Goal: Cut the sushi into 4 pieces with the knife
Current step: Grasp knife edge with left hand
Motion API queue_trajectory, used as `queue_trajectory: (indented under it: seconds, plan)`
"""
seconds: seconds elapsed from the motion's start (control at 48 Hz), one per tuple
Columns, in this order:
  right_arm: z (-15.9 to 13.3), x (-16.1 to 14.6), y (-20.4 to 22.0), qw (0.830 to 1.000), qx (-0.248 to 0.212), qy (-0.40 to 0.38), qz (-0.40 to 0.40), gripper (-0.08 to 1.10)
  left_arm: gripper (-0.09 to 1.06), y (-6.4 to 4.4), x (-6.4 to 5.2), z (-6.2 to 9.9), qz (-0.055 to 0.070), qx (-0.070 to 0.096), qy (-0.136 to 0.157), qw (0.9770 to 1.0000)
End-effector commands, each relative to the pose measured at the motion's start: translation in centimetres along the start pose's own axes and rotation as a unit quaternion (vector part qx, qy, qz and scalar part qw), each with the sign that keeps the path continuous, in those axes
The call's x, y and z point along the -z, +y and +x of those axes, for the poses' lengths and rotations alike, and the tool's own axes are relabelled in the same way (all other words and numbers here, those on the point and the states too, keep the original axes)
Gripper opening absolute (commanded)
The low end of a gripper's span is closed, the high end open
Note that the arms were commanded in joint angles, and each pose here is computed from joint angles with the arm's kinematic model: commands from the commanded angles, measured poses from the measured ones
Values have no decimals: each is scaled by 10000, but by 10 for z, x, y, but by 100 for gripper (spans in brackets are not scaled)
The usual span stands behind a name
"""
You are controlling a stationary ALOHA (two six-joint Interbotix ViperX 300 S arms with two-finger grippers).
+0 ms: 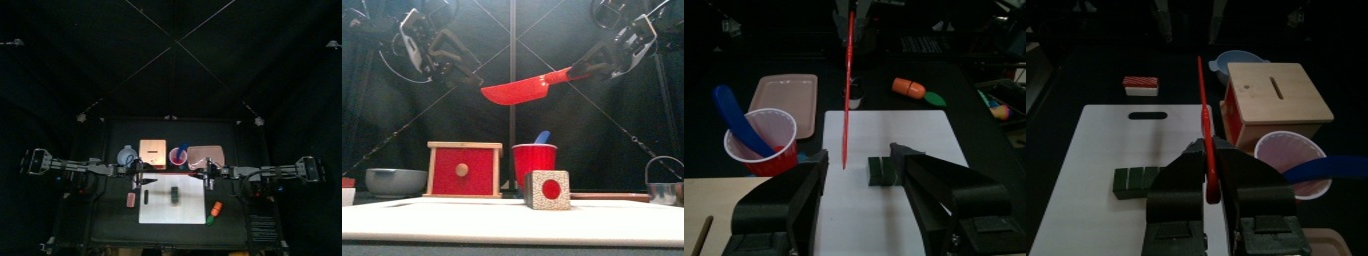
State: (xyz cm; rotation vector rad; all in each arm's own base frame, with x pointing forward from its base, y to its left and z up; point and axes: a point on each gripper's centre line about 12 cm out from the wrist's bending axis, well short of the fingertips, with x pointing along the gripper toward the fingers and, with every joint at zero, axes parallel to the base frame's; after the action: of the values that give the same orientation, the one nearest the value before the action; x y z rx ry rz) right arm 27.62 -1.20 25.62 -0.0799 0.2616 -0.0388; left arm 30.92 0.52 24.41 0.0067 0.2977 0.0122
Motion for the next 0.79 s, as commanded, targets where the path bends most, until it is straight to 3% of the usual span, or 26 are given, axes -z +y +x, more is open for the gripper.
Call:
queue_trajectory:
  seconds: [0.021,0.521,0.792]
  plan:
    - [-1,-5,2,9999,-25,-109,27,19,88,1,-9,7,-12,-14,-115,9999]
    - [2,-3,5,9999,-60,-134,43,19,87,10,2,39,-9,-123,147,9998]
    - [2,-2,6,9999,-82,-121,37,19,78,16,5,54,-23,-199,256,9995]
